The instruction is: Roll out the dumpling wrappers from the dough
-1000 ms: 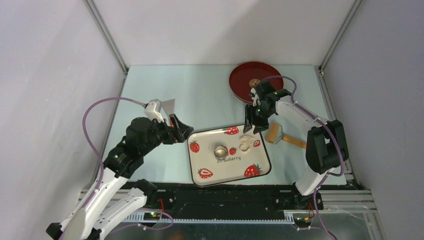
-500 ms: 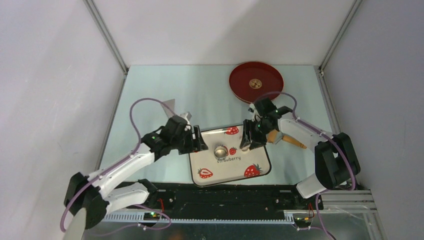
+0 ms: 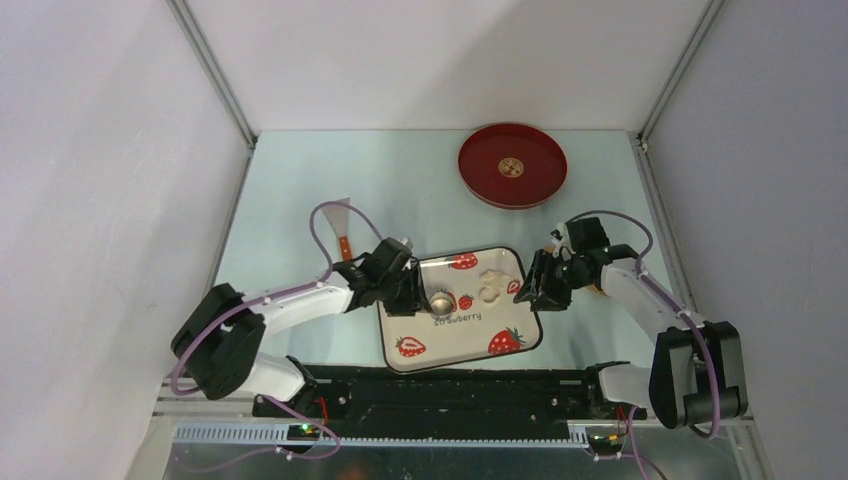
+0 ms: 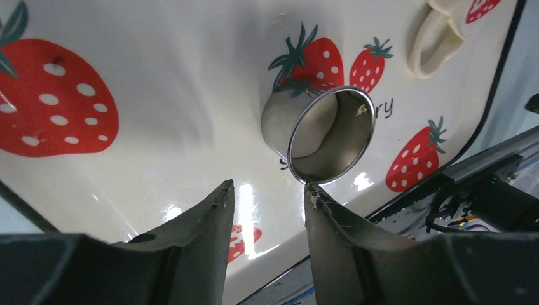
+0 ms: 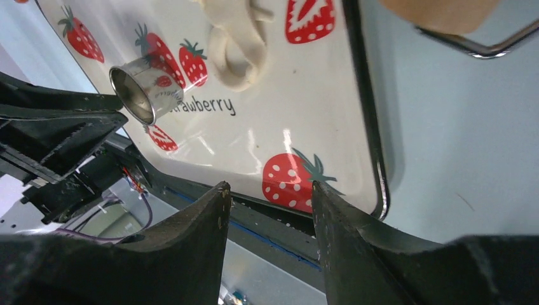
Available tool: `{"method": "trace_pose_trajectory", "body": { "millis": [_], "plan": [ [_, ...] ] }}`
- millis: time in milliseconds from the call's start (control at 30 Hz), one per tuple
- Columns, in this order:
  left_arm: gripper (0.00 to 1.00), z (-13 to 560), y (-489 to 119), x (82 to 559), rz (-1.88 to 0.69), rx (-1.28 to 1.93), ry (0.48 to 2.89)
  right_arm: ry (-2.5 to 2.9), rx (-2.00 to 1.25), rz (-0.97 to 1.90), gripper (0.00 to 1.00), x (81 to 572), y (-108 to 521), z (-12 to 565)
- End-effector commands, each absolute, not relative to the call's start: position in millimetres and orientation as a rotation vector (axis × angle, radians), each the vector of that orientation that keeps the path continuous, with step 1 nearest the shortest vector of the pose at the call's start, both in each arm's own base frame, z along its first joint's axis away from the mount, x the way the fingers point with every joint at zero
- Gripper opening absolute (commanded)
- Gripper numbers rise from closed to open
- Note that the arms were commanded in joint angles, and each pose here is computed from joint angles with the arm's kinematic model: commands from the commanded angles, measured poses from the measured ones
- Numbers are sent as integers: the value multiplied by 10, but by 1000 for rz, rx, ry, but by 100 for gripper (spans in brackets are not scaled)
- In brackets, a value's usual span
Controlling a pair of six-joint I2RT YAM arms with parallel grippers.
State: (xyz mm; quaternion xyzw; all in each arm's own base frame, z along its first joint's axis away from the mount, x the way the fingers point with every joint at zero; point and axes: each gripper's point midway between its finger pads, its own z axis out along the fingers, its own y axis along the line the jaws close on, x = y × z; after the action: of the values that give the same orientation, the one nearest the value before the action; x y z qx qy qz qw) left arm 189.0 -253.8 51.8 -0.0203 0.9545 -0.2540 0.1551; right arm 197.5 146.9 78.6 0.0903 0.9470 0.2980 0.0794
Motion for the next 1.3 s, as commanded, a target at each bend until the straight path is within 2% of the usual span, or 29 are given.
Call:
{"method": "trace_pose_trajectory", "body": {
  "millis": [0,133,367,667,800,900,967,1267],
  "plan": [
    [48,635,-2749,2044,-789,-46,2679,2808,286,908,54,1983,1357,792],
    [41,614,-2771,2073,-781,-45,2680,2811,308,919,53,1983,1335,767],
    [38,585,-2810,2107,-770,-27,2687,2813,331,912,53,1999,1306,749],
    [24,524,-2832,2151,-743,-18,2699,2821,349,897,53,2006,1282,722],
    [15,489,-2819,2144,-732,-16,2708,2820,355,889,53,2011,1268,719],
    [3,494,-2813,2148,-730,-14,2705,2820,355,892,53,2012,1270,720],
    [0,516,-2811,2153,-733,-13,2697,2819,357,893,53,2013,1268,722],
    [0,809,-2840,2223,-780,7,2605,2818,360,889,53,2016,1263,717]
  ]
}}
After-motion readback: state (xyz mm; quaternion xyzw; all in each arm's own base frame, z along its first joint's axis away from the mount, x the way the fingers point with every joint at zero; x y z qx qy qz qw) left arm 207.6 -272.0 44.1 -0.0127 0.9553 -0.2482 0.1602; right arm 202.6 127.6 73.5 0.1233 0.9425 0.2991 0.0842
